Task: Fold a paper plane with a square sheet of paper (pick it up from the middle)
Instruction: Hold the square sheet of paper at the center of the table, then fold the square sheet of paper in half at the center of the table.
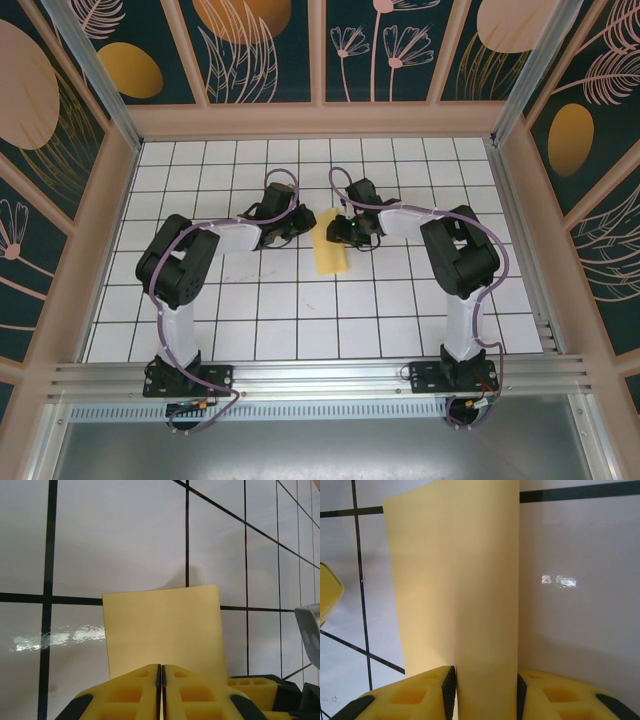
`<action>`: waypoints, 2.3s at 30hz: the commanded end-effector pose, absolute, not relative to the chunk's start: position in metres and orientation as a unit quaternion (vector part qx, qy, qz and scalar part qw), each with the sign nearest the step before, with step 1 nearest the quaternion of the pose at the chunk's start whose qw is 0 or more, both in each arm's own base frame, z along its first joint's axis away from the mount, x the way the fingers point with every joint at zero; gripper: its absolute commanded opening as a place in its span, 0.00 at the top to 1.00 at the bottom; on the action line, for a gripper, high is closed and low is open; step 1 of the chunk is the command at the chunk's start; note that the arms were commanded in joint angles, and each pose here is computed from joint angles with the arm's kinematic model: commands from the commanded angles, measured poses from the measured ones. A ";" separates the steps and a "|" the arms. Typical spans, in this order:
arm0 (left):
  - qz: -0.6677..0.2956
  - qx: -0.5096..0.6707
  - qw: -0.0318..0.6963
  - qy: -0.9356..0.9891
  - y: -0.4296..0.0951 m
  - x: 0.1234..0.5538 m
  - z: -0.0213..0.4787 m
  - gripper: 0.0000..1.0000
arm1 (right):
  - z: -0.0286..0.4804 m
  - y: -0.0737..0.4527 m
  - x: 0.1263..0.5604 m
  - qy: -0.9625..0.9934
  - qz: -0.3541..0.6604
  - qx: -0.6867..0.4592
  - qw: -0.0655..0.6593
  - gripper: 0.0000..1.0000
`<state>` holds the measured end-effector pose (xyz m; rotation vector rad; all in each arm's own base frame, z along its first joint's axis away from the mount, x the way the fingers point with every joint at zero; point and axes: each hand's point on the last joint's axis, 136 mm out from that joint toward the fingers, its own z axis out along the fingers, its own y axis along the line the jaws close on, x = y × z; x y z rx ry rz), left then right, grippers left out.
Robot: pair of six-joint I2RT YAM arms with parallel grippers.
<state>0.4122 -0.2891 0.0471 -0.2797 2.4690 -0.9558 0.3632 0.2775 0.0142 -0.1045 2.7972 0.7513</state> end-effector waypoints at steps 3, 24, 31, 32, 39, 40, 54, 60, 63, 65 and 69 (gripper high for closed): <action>-0.353 -0.084 0.214 0.907 -0.300 0.412 0.038 0.90 | -0.064 0.245 0.342 0.984 0.160 -0.037 0.075 0.64; -0.336 -0.071 0.170 0.924 -0.304 0.405 0.009 0.92 | -0.070 0.245 0.340 0.985 0.156 -0.042 0.067 0.65; -0.309 -0.078 0.155 0.935 -0.295 0.399 -0.006 0.94 | -0.067 0.247 0.342 0.984 0.161 -0.042 0.070 0.65; -0.302 -0.078 0.152 0.938 -0.293 0.397 -0.010 0.94 | -0.065 0.248 0.343 0.983 0.163 -0.042 0.071 0.65; -0.265 -0.089 0.129 0.952 -0.277 0.382 -0.034 0.96 | -0.010 0.261 0.366 0.969 0.207 -0.034 0.128 0.61; -0.261 -0.091 0.127 0.953 -0.275 0.381 -0.036 0.96 | 0.003 0.261 0.370 0.966 0.214 -0.033 0.142 0.60; -0.254 -0.090 0.125 0.955 -0.274 0.380 -0.041 0.97 | 0.071 0.287 0.356 0.938 0.271 -0.094 0.196 0.66; -0.252 -0.087 0.125 0.956 -0.273 0.380 -0.042 0.97 | 0.064 0.299 0.349 0.931 0.308 -0.092 0.173 0.69; -0.251 -0.086 0.125 0.956 -0.273 0.379 -0.043 0.97 | 0.058 0.298 0.348 0.931 0.317 -0.088 0.160 0.70; -0.249 -0.086 0.126 0.956 -0.272 0.380 -0.043 0.97 | 0.051 0.296 0.346 0.932 0.319 -0.084 0.149 0.71; -0.238 -0.083 0.128 0.959 -0.268 0.379 -0.046 0.97 | 0.046 0.300 0.335 0.926 0.344 -0.084 0.133 0.73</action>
